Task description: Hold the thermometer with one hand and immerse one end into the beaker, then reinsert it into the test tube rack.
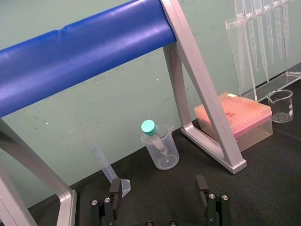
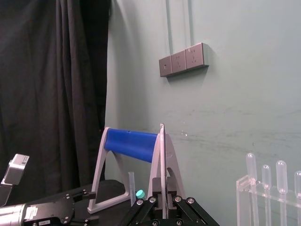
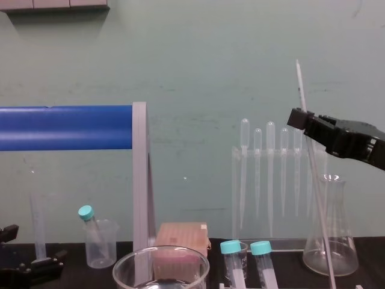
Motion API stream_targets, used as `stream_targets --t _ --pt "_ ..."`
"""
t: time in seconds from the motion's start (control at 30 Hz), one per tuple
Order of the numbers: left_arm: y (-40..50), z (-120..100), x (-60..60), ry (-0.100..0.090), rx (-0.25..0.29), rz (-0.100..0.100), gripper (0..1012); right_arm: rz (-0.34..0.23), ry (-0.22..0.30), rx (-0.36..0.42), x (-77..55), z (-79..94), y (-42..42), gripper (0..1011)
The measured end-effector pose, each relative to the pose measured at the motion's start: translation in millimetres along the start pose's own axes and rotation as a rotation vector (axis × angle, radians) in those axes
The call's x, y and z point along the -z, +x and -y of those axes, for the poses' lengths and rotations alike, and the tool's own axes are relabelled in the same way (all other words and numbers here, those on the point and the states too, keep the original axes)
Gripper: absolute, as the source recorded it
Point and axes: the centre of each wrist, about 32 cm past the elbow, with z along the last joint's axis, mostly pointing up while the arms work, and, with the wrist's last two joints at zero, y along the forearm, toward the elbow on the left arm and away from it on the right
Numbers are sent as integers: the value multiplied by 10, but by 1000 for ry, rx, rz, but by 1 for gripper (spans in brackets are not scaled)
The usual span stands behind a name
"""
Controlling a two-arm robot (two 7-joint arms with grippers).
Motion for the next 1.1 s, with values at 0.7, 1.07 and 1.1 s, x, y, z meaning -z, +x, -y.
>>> stream_targets --t 0.7,1.07,1.1 --pt "0 0 0 0 0 0 1008 -41 -45 14 126 38 -16 57" --pt "0 0 0 0 0 0 1008 -43 -49 20 127 48 -23 57" --pt "0 0 0 0 0 0 1008 -43 -49 20 126 48 -22 57"
